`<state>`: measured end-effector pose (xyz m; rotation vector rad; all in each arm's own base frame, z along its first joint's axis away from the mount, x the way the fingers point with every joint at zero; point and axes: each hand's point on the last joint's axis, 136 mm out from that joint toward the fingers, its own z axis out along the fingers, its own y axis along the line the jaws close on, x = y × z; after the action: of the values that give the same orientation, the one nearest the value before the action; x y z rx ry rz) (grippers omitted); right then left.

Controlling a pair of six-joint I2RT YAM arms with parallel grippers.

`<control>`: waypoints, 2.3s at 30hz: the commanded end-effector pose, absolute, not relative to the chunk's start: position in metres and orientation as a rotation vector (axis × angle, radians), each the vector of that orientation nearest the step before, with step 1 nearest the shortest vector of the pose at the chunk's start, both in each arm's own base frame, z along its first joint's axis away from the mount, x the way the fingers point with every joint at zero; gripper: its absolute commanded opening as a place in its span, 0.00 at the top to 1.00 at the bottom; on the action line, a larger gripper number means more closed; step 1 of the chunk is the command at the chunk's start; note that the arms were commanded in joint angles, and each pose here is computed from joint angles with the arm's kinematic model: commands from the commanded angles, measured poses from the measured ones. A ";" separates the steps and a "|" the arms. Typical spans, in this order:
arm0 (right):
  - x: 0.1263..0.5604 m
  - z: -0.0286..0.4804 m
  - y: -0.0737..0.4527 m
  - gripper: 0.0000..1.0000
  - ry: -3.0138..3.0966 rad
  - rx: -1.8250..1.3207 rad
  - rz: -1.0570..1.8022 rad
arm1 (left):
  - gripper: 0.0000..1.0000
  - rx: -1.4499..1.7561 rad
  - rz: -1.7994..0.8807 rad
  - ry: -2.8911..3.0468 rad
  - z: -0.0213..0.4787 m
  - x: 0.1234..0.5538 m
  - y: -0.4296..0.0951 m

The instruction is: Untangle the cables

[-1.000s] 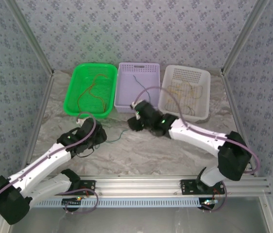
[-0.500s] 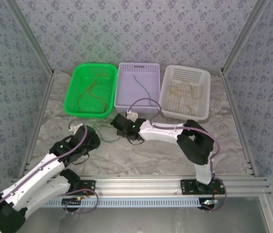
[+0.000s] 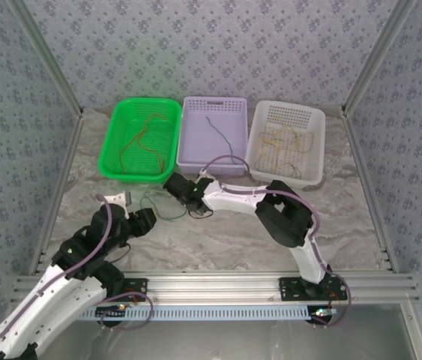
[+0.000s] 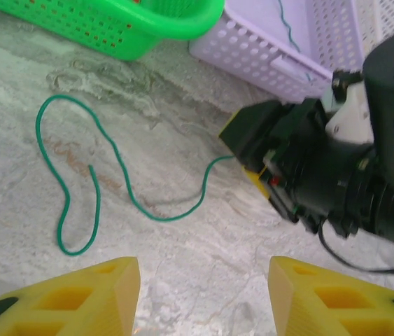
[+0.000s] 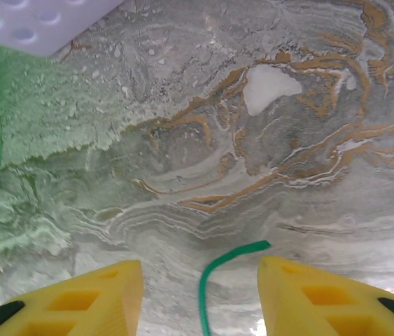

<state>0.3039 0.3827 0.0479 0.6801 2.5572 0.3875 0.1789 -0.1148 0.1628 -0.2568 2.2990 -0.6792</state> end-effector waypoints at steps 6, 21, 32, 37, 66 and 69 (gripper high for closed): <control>0.309 0.027 0.366 0.57 2.509 0.907 0.269 | 0.49 -0.215 -0.724 2.320 0.167 0.159 -0.111; 0.317 0.008 0.350 0.69 2.485 1.048 0.173 | 0.51 -0.200 -0.740 2.310 0.176 0.164 -0.117; 0.329 0.034 0.347 1.00 2.383 1.116 0.253 | 0.52 -0.195 -0.757 2.314 0.174 0.164 -0.121; 0.340 0.102 0.327 1.00 2.253 1.046 0.330 | 0.52 -0.157 -0.810 2.327 0.172 0.162 -0.130; 0.339 0.220 0.248 1.00 2.104 0.870 0.714 | 0.50 -0.320 -1.156 2.249 0.179 0.202 -0.214; 0.337 0.220 0.252 1.00 2.102 0.892 0.782 | 0.39 -0.360 -1.155 2.211 0.180 0.209 -0.213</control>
<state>0.3396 0.2518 0.2196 0.8607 2.1045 0.7200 0.1985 -0.2102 0.1668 -0.3198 2.2995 -1.1198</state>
